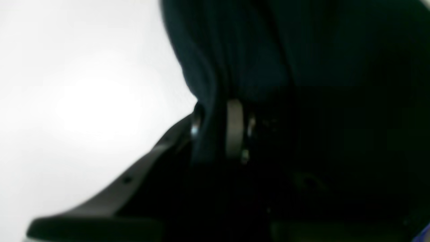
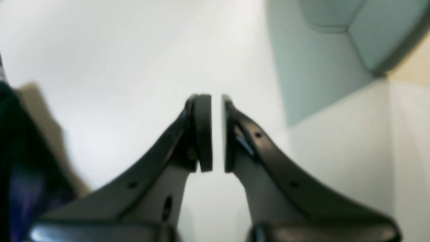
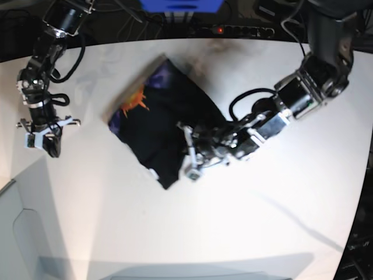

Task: Fold the T-shirt properly
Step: 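Grasp the bundle with the left gripper and drag it toward the right gripper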

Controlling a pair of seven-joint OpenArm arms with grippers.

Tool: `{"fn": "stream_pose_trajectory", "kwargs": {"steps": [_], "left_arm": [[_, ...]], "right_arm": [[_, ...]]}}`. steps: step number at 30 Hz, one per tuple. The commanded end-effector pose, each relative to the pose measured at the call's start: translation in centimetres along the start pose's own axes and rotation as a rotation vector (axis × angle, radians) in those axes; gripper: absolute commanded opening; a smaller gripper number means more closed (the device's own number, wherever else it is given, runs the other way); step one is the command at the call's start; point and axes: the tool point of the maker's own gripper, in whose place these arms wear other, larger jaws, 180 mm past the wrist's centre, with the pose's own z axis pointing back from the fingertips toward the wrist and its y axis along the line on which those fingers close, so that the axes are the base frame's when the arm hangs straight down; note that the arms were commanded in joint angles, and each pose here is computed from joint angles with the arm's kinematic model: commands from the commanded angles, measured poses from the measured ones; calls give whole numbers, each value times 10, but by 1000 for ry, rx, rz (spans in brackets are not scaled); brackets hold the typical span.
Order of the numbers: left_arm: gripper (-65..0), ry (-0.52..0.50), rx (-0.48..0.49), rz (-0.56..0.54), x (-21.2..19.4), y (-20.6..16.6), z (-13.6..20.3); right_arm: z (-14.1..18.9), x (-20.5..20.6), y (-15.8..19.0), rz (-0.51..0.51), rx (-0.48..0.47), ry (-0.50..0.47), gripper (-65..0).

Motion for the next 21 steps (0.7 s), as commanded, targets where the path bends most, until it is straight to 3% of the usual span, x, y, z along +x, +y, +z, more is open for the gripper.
{"fn": "stream_pose_trajectory", "kwargs": {"steps": [1, 5, 9, 14, 17, 21], "left_arm": [[-650, 34, -50, -90, 11, -18, -6], [-650, 93, -105, -292, 28, -40, -25], [-650, 88, -87, -558, 42, -67, -40], [-650, 141, -119, -841, 27, -95, -51], [-650, 151, -131, -898, 25, -100, -52], [-646, 103, -105, -835, 44, -89, -46]], "right_arm": [[2, 20, -8, 7, -10, -69, -612], [9, 18, -24, -11, -60, -71, -612], [19, 17, -45, -29, -123, -77, -612], [30, 4, -53, -32, -149, -48, -614], [32, 2, -55, -32, -153, -41, -615], [36, -2, -55, -27, -153, -31, -615]]}}
